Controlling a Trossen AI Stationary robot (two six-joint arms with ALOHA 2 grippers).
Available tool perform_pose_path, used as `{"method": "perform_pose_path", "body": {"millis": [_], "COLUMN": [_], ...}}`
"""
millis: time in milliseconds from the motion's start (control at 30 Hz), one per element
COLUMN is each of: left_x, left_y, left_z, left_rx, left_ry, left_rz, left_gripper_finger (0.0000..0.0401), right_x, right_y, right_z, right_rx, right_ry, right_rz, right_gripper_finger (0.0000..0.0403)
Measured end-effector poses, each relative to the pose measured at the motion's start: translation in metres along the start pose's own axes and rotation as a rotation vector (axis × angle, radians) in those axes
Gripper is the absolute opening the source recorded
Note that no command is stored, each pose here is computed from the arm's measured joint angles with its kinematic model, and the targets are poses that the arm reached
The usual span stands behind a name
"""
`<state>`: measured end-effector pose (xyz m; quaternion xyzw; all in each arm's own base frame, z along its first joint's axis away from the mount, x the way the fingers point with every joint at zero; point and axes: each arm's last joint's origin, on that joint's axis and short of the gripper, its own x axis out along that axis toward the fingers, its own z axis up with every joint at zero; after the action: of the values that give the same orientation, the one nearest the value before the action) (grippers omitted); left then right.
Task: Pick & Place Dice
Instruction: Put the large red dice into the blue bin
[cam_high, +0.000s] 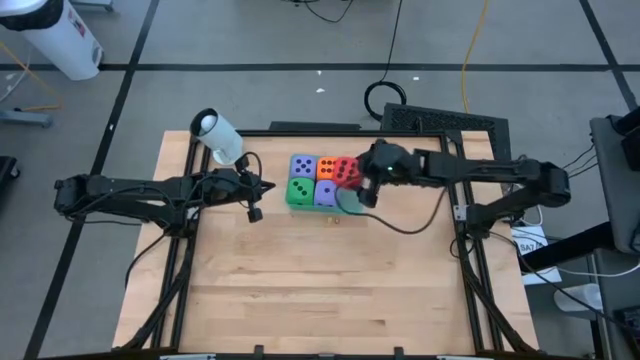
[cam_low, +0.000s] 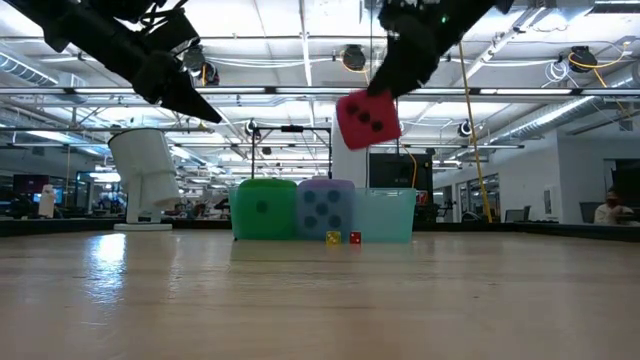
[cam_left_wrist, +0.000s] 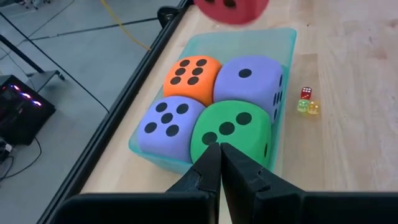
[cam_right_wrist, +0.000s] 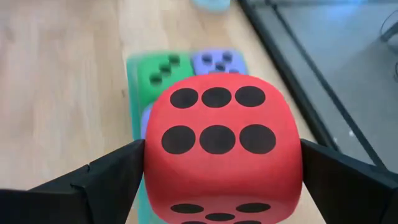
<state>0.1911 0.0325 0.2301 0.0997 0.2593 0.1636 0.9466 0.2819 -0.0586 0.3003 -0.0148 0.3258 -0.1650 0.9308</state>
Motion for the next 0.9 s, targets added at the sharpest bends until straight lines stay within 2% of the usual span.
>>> {"method": "perform_pose_path", "body": {"millis": [167,500,767,900], "left_x": [0.000,0.000,0.000,0.000], "left_y": [0.000,0.000,0.000,0.000], "left_z": [0.000,-0.001,-0.001,-0.001], "left_rx": [-0.001,0.000,0.000,0.000], "left_ry": [0.002,0.009,0.010,0.010], "left_rz": [0.002,0.003,0.003,0.003], "left_gripper_finger": [0.0024,0.0024,0.0024,0.0024], "right_x": [0.022,0.044,0.050,0.054], "right_y": [0.001,0.006,0.009,0.010], "right_z": [-0.014,-0.024,-0.026,-0.024], "right_rx": [-0.061,-0.139,-0.135,-0.135], "right_ry": [0.133,0.215,0.225,0.191], "right_rz": [0.042,0.086,0.161,0.164], "right_gripper_finger": [0.0393,0.0393,0.0393,0.0393]}}
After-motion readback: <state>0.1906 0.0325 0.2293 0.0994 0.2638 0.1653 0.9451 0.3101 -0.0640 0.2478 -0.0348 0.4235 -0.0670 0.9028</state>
